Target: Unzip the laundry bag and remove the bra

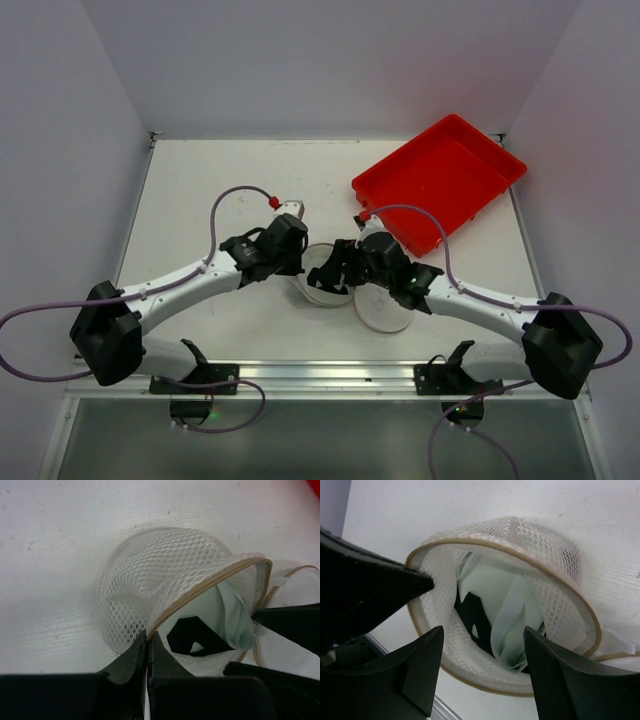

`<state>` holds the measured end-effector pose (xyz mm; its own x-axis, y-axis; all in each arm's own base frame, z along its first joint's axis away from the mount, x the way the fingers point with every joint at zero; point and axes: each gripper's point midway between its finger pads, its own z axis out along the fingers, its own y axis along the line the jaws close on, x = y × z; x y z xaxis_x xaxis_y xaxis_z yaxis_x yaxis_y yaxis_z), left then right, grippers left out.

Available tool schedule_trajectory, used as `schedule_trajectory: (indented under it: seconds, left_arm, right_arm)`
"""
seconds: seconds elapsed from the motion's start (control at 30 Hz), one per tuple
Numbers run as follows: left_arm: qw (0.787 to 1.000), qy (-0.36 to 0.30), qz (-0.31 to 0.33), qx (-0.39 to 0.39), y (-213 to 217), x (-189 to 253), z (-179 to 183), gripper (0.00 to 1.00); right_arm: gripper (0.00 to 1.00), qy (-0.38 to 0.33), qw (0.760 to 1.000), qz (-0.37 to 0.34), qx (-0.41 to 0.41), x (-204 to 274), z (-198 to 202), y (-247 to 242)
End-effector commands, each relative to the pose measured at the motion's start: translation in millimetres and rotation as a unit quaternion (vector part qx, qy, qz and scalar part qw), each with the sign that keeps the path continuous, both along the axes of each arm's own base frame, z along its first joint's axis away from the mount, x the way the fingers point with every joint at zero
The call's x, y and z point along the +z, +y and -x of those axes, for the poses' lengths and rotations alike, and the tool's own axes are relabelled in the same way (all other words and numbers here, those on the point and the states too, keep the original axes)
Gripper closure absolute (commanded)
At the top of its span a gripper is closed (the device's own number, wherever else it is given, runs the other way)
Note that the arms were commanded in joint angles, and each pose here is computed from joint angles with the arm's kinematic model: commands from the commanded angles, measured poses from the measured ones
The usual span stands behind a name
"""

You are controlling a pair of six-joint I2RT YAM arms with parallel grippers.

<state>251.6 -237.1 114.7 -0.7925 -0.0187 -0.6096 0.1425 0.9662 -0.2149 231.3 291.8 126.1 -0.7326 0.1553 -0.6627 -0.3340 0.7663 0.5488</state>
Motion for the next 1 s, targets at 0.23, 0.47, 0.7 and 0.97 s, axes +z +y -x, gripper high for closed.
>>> schedule_trajectory:
  seconds: [0.23, 0.47, 0.7, 0.97]
  left_arm:
    - [0.998, -0.029, 0.063, 0.005, -2, 19, 4, 1.00]
    - [0.997, -0.031, 0.070, 0.003, -2, 21, 6, 1.00]
    - [0.996, -0.030, 0.081, -0.006, -6, 21, 8, 1.00]
    - [0.995, -0.027, 0.093, -0.013, -9, 19, 12, 1.00]
  right_arm:
    - [0.34, -0.001, 0.995, -0.021, -0.094, 2, -37, 8]
    - [0.36, 0.024, 0.995, -0.013, -0.099, -12, -41, 16]
    - [0.38, 0.044, 0.993, -0.018, -0.109, -19, -44, 23]
    - [0.38, 0.055, 0.987, -0.022, -0.152, -20, -53, 19]
